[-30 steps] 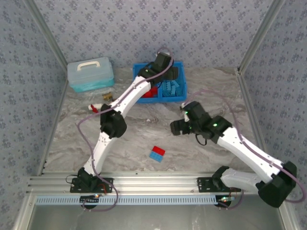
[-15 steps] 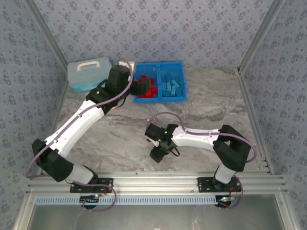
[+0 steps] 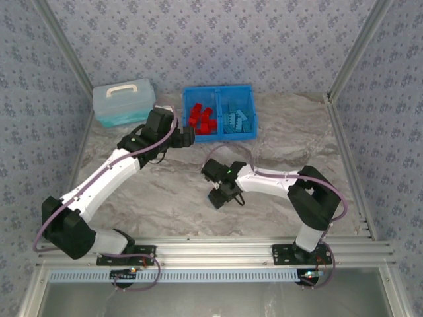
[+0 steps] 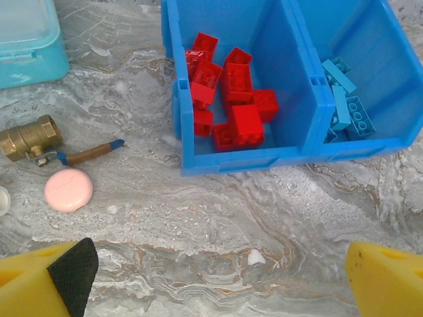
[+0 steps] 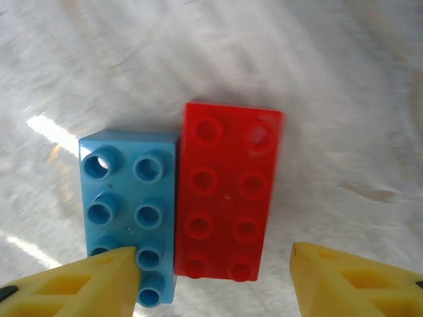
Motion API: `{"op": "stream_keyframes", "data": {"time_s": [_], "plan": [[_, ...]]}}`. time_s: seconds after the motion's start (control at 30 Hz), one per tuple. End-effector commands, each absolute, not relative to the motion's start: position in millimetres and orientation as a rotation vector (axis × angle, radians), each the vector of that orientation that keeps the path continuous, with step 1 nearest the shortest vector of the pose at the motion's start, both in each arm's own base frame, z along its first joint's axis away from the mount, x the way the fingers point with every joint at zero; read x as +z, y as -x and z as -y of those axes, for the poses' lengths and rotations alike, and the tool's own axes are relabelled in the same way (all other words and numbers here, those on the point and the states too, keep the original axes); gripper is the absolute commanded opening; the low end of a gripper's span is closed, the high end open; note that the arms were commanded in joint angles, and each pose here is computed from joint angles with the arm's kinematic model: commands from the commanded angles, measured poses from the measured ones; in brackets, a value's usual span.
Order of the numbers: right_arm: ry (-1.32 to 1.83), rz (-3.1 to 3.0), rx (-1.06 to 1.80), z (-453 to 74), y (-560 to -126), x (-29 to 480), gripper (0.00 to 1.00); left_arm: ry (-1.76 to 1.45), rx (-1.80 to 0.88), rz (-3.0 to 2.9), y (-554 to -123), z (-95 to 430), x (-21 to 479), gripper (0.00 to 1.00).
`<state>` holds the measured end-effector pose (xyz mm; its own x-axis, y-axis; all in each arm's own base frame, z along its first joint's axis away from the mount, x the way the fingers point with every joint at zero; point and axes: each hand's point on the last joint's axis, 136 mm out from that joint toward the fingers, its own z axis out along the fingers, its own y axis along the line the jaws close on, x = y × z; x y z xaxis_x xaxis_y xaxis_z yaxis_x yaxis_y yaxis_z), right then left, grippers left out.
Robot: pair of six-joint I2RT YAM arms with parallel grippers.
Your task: Sort the legos into containers by color
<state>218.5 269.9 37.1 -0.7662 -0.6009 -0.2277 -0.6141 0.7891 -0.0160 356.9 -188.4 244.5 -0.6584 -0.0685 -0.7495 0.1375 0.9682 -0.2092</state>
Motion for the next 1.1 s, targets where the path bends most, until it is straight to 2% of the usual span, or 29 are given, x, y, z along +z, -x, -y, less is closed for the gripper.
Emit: {"op": "stream_keyframes", "data": {"time_s": [0.0,0.07,0.13,0.3,0.4,0.43,0.57,0.8,0.93,1.07], "plan": [[0.758,-2.779,0.078,-249.8,-233.8,47.7,0.79,-0.029,-0.356,-2.236,-360.4,193.1,258.2,0.98],[0.681,-2.779,0.135,-244.7,-239.2,54.9,0.82,-0.029,-0.357,-2.24,-361.8,194.6,257.9,0.98],[0.624,-2.771,0.175,-240.1,-242.7,63.4,0.81,-0.032,-0.356,-2.243,-362.6,195.4,257.4,0.98],[0.503,-2.693,0.343,-246.8,-258.8,89.4,0.64,-0.02,-0.362,-2.249,-362.9,196.0,256.1,0.98],[0.556,-2.675,0.389,-257.0,-255.8,89.9,0.65,-0.013,-0.366,-2.258,-361.5,195.8,253.2,0.98],[0.613,-2.664,0.379,-263.0,-250.6,88.9,0.65,-0.008,-0.367,-2.261,-361.1,195.5,252.5,0.98],[0.834,-2.637,0.198,-285.0,-227.8,75.9,0.54,0.004,-0.365,-2.272,-358.4,193.4,247.8,0.98],[0.813,-2.665,-0.17,-273.2,-224.9,42.9,0.54,0.023,-0.37,-2.268,-351.8,188.3,247.7,0.98],[0.876,-2.69,-0.156,-279.6,-212.6,29.1,0.53,0.018,-0.356,-2.268,-349.1,185.1,246.3,0.98],[0.924,-2.725,0.023,-304.8,-193.6,25.4,0.48,0.024,-0.356,-2.272,-348.7,184.3,243.5,0.98]]}}
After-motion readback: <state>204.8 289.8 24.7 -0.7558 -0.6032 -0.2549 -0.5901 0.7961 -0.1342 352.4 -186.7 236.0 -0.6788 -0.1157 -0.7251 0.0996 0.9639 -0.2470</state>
